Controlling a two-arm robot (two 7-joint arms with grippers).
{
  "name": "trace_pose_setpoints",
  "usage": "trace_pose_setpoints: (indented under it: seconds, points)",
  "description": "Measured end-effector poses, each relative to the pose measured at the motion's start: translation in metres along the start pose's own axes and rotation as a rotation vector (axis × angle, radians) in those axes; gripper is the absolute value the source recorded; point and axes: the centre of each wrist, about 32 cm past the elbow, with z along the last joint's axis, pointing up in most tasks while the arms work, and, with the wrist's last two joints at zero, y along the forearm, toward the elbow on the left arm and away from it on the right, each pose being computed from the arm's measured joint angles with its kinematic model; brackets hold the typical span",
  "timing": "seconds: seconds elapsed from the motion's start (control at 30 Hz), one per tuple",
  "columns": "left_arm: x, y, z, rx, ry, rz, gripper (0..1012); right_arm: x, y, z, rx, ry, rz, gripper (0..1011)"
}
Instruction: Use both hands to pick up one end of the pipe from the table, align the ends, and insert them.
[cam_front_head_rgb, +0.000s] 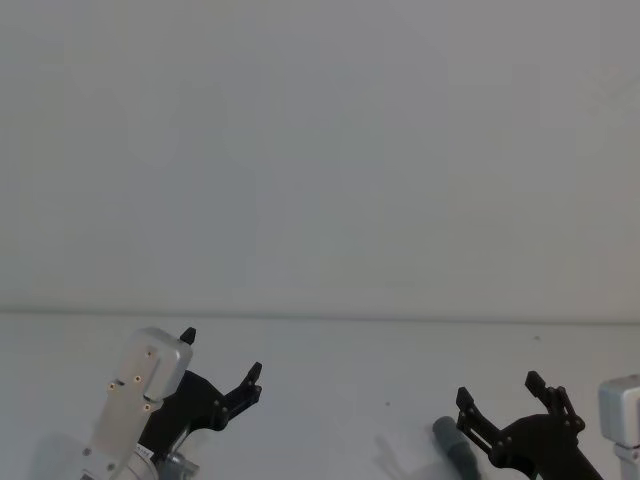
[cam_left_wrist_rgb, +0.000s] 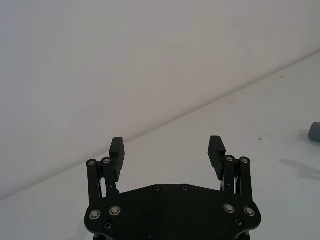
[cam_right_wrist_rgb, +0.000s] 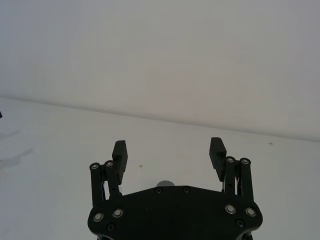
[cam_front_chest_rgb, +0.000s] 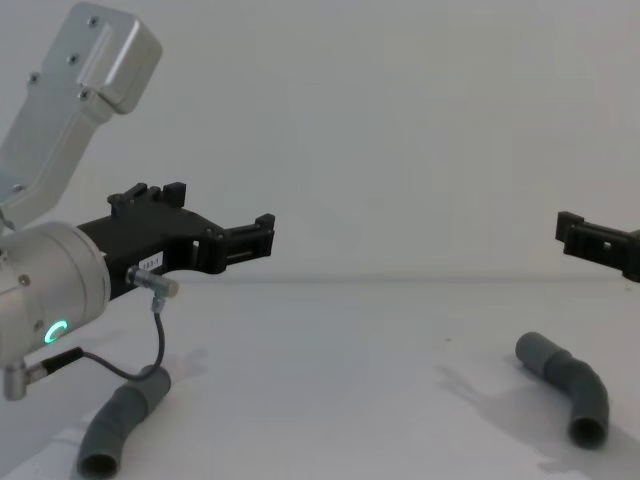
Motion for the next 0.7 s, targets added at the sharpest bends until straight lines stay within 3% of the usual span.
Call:
trace_pose_setpoints:
  seconds: [0.7]
  points:
    - [0.0000, 0.0000, 0.0000, 0.000, 0.000, 0.000, 1001, 0.0000, 0.0000, 0.0000, 0.000, 0.000, 0.000, 1000]
